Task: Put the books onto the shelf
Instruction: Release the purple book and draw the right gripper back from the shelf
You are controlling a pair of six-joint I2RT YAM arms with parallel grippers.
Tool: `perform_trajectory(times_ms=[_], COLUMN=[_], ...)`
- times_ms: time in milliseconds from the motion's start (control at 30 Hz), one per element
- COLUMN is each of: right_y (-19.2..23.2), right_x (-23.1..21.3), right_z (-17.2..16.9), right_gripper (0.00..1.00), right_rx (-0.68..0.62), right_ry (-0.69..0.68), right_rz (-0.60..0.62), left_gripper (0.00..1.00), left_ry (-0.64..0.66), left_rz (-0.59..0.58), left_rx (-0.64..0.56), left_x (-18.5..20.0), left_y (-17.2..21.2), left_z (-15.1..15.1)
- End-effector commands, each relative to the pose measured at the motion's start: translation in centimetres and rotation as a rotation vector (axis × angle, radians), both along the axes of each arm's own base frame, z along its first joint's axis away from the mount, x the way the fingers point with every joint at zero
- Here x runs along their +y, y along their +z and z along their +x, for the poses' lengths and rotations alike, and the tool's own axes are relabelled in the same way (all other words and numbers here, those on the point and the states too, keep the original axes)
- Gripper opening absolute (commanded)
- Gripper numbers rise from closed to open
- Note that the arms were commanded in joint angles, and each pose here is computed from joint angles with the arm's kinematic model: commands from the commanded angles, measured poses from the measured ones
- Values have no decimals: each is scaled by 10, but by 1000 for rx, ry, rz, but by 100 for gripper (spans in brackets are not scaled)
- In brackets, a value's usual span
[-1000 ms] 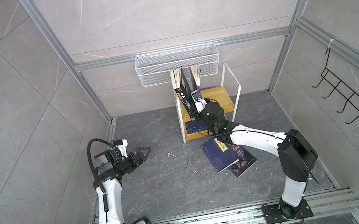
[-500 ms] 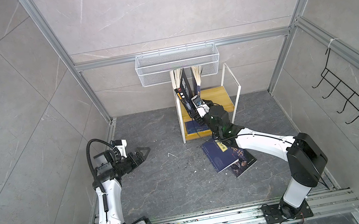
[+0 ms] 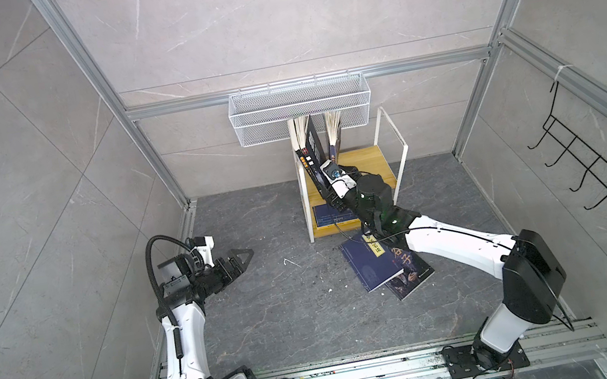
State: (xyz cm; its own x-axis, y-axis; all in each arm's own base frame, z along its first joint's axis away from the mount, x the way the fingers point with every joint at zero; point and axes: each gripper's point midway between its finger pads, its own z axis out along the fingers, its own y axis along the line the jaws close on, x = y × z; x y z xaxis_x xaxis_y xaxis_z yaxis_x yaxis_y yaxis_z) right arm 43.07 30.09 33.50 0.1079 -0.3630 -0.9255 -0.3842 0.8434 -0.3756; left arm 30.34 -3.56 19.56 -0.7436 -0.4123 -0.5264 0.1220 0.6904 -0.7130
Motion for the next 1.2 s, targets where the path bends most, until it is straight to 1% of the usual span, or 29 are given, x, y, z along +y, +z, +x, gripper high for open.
perform_trajectory(times_ms=[0, 133, 200, 300, 367, 433, 500, 600, 633, 733, 867, 1033, 1167], right_y=[10, -13, -26, -31, -24, -15, -5, 6, 8, 19, 29, 30, 18], right_x=[-8, -30, -48, -71, -83, -90, -91, -90, -90, -77, -61, -44, -33], right_z=[-24, -43, -46, -43, -30, -13, 3, 38, 48, 74, 98, 112, 116], right_gripper=[73, 73, 70, 64, 60, 52, 45, 34, 33, 32, 38, 39, 40], right_rx=[12, 64, 103, 134, 146, 167, 162, 154, 155, 157, 146, 161, 184], right_ry=[35, 13, -28, -72, -119, -166, -187, -224, -235, -230, -209, -161, -126], right_rz=[16, 0, -4, 25, 64, 102, 124, 153, 154, 164, 185, 215, 235], left_gripper=[100, 100, 100, 100, 100, 100, 100, 100, 100, 100, 100, 100, 100], left_ry=[7, 6, 7, 5, 5, 5, 1, -3, -3, -2, -10, -9, -8], left_rz=[15, 15, 11, 4, 4, 1, 2, 3, 2, -4, 3, 0, -2], left_rx=[-30, -32, -28, -31, -35, -33, -38, -49, -47, -41, -54, -54, -50], left_x=[4, 4, 4, 3, 3, 3, 2, 1, 1, 0, -2, -3, -2], left_y=[7, 4, 5, 6, 7, 8, 10, 10, 11, 14, 14, 17, 15], left_z=[5, 5, 6, 6, 6, 6, 5, 4, 4, 3, 1, 1, 2])
